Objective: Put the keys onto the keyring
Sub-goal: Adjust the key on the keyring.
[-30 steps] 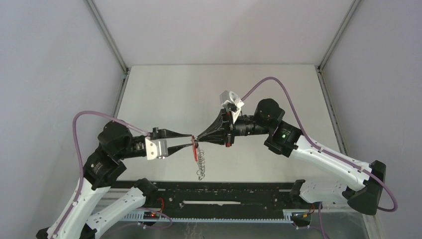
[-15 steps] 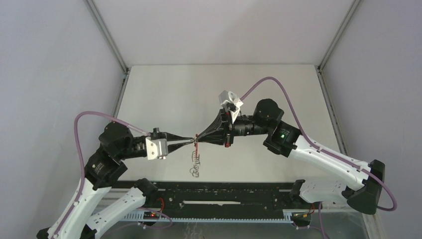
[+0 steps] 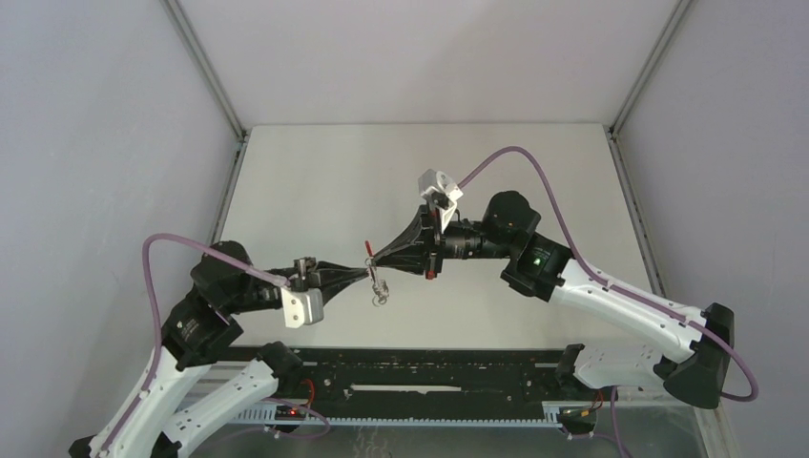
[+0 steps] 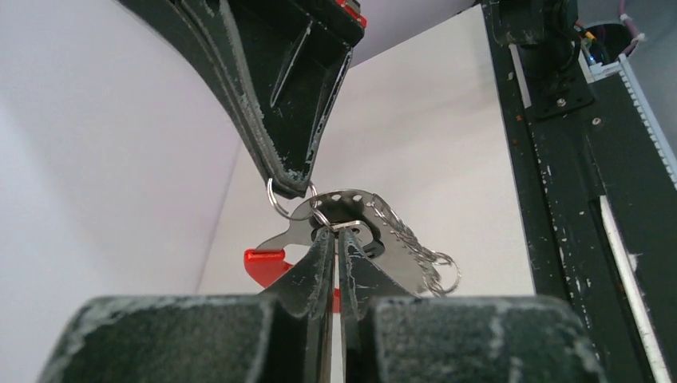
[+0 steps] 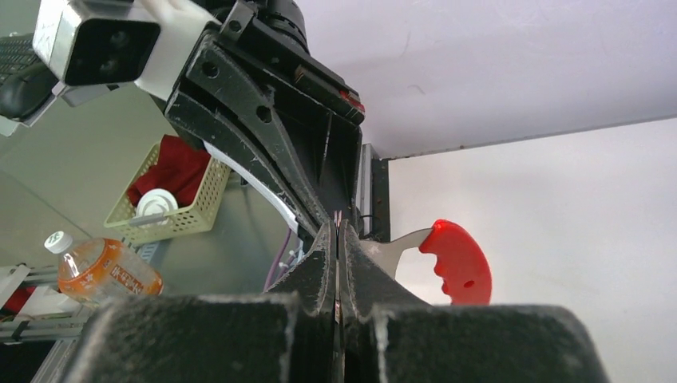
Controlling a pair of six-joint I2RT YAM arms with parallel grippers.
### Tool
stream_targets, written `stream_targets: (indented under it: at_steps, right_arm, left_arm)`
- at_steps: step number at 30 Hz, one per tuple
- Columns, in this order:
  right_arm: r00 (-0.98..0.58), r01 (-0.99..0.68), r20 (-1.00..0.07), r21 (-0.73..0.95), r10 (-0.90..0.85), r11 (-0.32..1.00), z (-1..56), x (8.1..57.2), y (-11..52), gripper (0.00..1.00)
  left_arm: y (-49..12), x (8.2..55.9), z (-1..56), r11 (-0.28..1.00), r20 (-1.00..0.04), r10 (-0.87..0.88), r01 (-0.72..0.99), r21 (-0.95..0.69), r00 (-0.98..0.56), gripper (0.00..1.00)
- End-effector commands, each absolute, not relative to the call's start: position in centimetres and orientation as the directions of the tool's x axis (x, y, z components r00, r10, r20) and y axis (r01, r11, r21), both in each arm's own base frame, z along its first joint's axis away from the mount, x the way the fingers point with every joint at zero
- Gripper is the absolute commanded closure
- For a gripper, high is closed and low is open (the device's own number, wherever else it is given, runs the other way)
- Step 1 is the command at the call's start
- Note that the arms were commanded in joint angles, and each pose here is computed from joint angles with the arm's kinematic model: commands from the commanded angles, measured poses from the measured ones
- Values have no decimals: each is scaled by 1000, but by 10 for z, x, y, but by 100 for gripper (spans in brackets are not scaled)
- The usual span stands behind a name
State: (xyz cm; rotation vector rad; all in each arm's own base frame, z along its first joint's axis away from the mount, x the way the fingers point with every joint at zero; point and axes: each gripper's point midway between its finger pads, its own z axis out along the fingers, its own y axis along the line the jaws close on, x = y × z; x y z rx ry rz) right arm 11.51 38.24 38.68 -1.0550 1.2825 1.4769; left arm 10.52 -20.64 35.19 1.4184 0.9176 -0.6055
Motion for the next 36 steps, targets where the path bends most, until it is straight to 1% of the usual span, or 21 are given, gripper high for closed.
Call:
stream_targets:
  at_steps: [1, 4, 7, 10, 14, 18, 20, 24, 27, 28, 30, 31, 33, 35, 36]
  right_arm:
    - [-247, -969, -955, 239, 164, -69, 404, 115, 385, 100]
    - [-254, -967, -952, 247, 173, -59, 403, 116, 386, 100]
    - [-257, -966, -947, 252, 191, -52, 404, 117, 386, 100]
    - [-262, -965, -942, 258, 211, -46, 405, 117, 387, 100]
    - [-259, -966, -943, 256, 210, -39, 401, 117, 388, 100]
    - [-264, -964, -946, 262, 187, -40, 394, 117, 391, 100]
    - [-267, -964, -946, 264, 182, -42, 393, 116, 392, 100]
    - [-263, -965, -947, 259, 184, -46, 394, 114, 390, 100]
    - [-253, -968, -950, 249, 181, -41, 395, 114, 387, 100]
    - [-249, -968, -952, 247, 179, -35, 395, 115, 386, 100]
    - [-241, -970, -954, 241, 176, -22, 395, 117, 383, 100]
    - [-239, -971, -955, 239, 177, -17, 395, 119, 381, 100]
    - [-233, -972, -955, 236, 183, -8, 397, 122, 378, 100]
    - [-220, -974, -956, 227, 196, 16, 400, 127, 375, 100]
    - [-210, -975, -956, 221, 207, 34, 403, 129, 373, 100]
  left_arm:
    - [-206, 106, 347, 74, -764, 181, 766, 639, 620, 92]
    - [-207, 103, 344, 53, -757, 174, 761, 646, 630, 87]
    - [-208, 101, 343, 46, -756, 171, 761, 647, 632, 86]
    - [-209, 102, 346, 56, -764, 161, 767, 639, 625, 86]
    - [-209, 107, 354, 121, -799, 151, 791, 600, 583, 87]
    - [-209, 112, 367, 193, -823, 112, 800, 568, 557, 92]
    - [-210, 113, 370, 204, -826, 98, 801, 563, 555, 93]
    - [-212, 114, 368, 199, -836, 102, 812, 548, 540, 93]
    - [-210, 117, 365, 213, -837, 117, 810, 546, 534, 89]
    - [-209, 119, 365, 224, -839, 123, 809, 544, 530, 81]
    - [-206, 122, 366, 262, -856, 129, 816, 516, 500, 54]
    - [-204, 124, 366, 282, -871, 130, 824, 491, 474, 44]
    - [-202, 126, 365, 311, -899, 129, 843, 438, 420, 28]
    - [-203, 119, 355, 274, -917, 144, 875, 398, 372, 11]
    - [-203, 116, 348, 254, -923, 157, 889, 380, 350, 6]
